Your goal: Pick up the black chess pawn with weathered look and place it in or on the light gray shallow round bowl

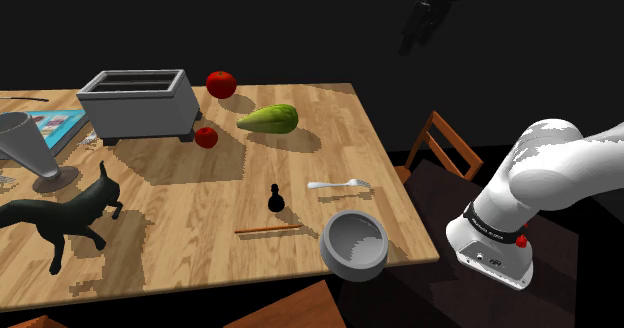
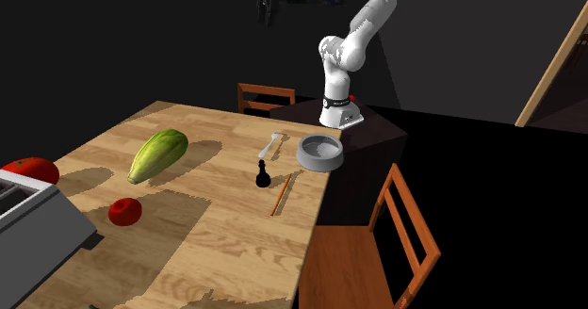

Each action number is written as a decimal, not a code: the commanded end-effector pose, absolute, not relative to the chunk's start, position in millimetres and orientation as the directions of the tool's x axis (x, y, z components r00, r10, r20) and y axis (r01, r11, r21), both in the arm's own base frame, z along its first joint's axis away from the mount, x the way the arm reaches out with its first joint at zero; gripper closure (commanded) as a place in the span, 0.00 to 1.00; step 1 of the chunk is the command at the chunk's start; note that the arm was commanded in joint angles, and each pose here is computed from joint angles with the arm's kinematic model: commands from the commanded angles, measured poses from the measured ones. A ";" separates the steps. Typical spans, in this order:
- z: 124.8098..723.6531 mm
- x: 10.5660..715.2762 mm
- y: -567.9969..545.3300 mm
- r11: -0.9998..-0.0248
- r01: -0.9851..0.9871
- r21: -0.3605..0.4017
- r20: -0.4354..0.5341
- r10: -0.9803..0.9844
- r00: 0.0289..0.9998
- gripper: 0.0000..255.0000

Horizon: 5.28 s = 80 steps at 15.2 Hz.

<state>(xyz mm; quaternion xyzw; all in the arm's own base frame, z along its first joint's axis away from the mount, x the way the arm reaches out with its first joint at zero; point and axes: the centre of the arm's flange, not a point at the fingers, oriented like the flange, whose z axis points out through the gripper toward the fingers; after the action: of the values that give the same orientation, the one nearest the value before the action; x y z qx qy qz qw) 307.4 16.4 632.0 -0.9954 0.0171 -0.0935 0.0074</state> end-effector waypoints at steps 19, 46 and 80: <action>476.1 378.3 187.0 -0.985 -0.171 -0.009 0.138 -0.170 0.976 0.00; 279.1 466.0 341.7 -0.953 -0.302 0.007 0.093 -0.301 0.949 0.00; 374.1 466.0 341.7 -0.953 -0.303 0.007 0.093 -0.301 0.949 1.00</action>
<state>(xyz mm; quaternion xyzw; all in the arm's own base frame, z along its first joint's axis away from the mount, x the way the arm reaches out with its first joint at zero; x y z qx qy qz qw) 466.7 341.2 368.1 -0.9872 0.1528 -0.0455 -0.0103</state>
